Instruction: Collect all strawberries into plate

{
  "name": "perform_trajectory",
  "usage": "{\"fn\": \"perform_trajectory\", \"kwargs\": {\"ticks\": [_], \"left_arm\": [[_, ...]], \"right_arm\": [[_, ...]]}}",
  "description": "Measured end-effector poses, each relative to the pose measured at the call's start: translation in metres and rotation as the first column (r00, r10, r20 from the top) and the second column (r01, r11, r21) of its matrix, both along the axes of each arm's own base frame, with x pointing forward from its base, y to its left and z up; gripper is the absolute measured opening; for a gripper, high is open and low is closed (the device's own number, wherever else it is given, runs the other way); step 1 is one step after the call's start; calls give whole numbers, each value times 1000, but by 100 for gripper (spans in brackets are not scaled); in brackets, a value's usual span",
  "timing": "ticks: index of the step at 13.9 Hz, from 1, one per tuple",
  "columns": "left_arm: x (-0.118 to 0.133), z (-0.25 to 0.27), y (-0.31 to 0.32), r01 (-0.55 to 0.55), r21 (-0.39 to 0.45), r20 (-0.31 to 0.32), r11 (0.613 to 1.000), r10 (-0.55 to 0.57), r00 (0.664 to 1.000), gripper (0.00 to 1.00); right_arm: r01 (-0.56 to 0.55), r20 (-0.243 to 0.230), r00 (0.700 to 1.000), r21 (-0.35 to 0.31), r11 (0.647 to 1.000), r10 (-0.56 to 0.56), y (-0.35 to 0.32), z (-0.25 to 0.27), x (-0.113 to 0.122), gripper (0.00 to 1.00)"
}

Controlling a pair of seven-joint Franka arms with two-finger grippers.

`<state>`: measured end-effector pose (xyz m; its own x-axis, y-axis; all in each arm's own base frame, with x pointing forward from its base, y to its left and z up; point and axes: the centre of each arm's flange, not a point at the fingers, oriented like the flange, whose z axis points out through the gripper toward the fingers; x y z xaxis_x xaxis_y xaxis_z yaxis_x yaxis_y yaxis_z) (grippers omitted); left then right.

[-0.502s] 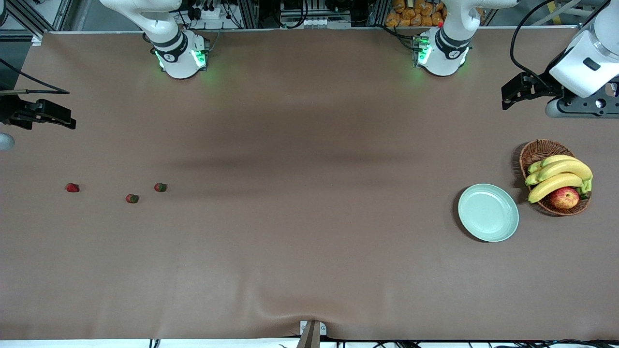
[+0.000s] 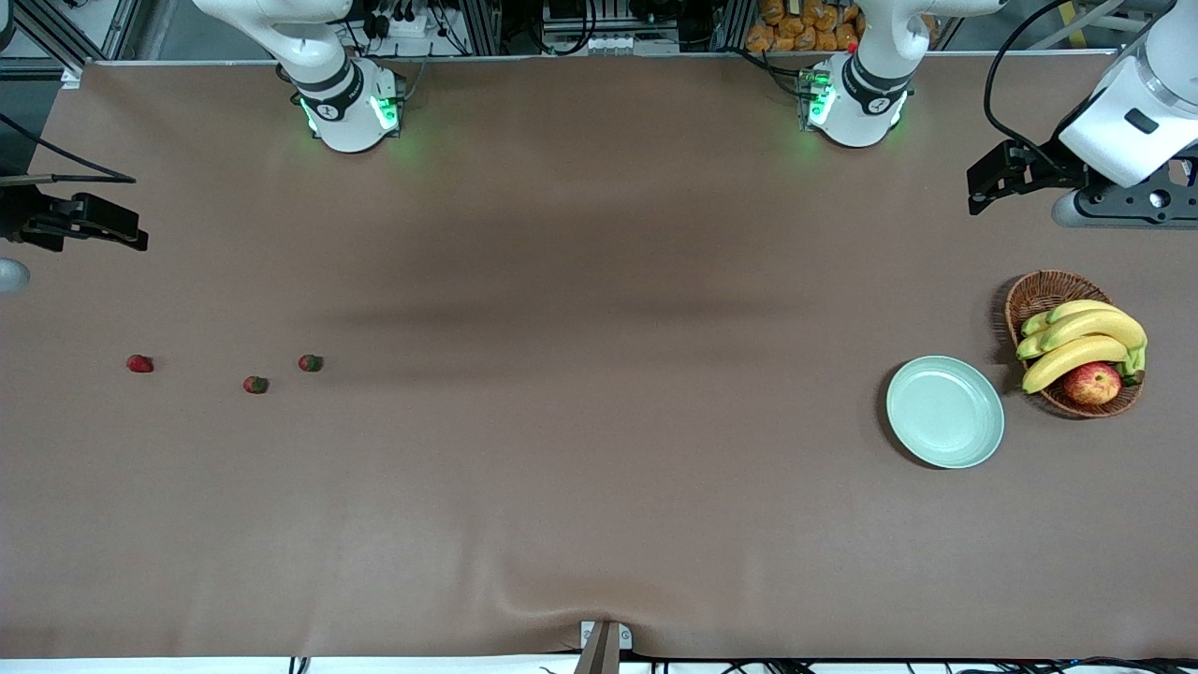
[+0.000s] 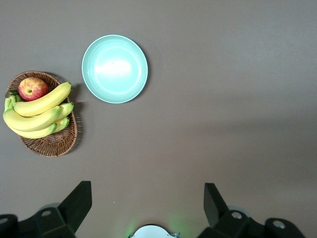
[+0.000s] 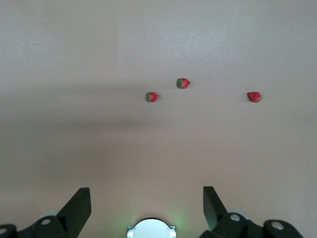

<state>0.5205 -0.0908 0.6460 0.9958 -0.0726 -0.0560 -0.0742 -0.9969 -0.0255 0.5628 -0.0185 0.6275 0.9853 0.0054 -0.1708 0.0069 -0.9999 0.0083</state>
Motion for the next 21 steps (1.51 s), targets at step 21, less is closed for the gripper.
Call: {"fn": "perform_trajectory", "kwargs": {"ticks": [21], "left_arm": [[5, 0, -3, 8, -5, 26, 1000, -8, 1000, 100]], "right_arm": [[-9, -43, 999, 4, 1000, 9, 0, -25, 11, 100]]}}
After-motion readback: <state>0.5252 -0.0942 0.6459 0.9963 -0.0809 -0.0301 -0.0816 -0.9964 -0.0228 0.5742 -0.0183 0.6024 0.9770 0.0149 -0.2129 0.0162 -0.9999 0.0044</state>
